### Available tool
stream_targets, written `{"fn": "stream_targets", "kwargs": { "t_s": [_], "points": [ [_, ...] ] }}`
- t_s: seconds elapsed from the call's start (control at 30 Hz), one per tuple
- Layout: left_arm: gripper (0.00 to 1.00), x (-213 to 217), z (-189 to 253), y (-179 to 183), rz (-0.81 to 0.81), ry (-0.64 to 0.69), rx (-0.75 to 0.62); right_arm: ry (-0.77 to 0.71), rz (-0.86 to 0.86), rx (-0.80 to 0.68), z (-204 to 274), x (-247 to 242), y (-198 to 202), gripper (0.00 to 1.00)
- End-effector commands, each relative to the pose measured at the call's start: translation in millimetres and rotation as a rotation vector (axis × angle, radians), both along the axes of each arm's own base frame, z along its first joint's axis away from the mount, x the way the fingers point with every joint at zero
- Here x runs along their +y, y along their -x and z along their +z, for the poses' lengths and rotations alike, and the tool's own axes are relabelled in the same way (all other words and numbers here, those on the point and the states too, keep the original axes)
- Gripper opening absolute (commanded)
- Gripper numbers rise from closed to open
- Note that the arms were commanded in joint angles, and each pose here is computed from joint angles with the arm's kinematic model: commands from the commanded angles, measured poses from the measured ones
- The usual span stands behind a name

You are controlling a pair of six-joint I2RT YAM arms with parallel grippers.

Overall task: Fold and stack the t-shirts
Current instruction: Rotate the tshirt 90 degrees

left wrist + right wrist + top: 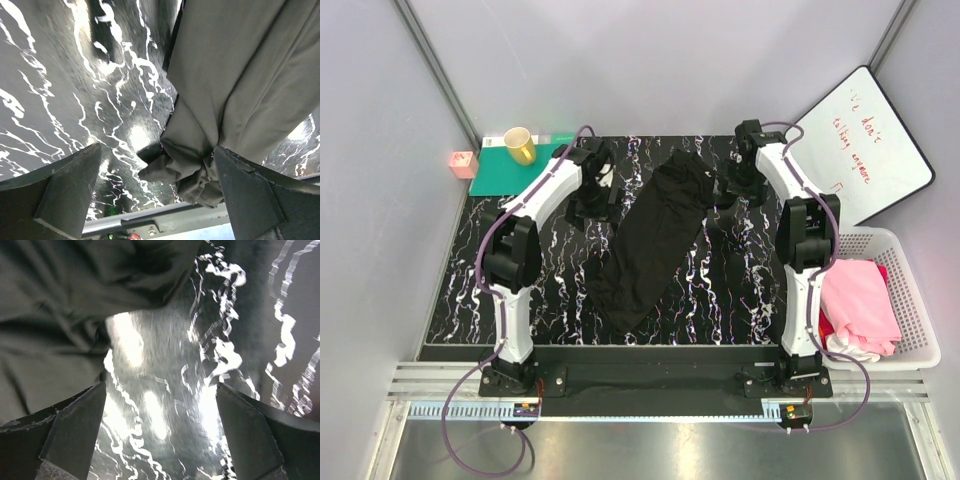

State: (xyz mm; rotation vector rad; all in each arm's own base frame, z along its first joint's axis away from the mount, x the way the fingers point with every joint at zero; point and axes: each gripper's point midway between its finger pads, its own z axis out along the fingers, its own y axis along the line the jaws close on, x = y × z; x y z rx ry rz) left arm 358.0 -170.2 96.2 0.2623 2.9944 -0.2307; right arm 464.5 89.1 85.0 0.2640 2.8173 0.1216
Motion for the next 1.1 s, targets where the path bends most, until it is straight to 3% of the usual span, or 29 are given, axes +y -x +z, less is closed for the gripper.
{"fn": "stream_targets", "kwargs": {
  "t_s": [0.0, 0.2, 0.67, 1.07],
  "points": [
    [0.99, 3, 18, -11, -0.023, -0.005, -0.054, -0.099, -0.006, -0.038, 0, 18, -26, 1.0],
    [0.99, 10, 10, -5, -0.02, -0.019, -0.025, -0.079, -0.029, 0.017, -18, 14, -41, 1.0],
    [0.99, 17, 10, -1, 0.003, -0.028, -0.017, -0.032, -0.052, 0.126, -58, 4, -33, 0.97],
    [0.99, 23, 5, 13, 0.023, -0.038, 0.007, -0.025, -0.027, 0.056, -97, 7, -73, 0.96]
  ]
}}
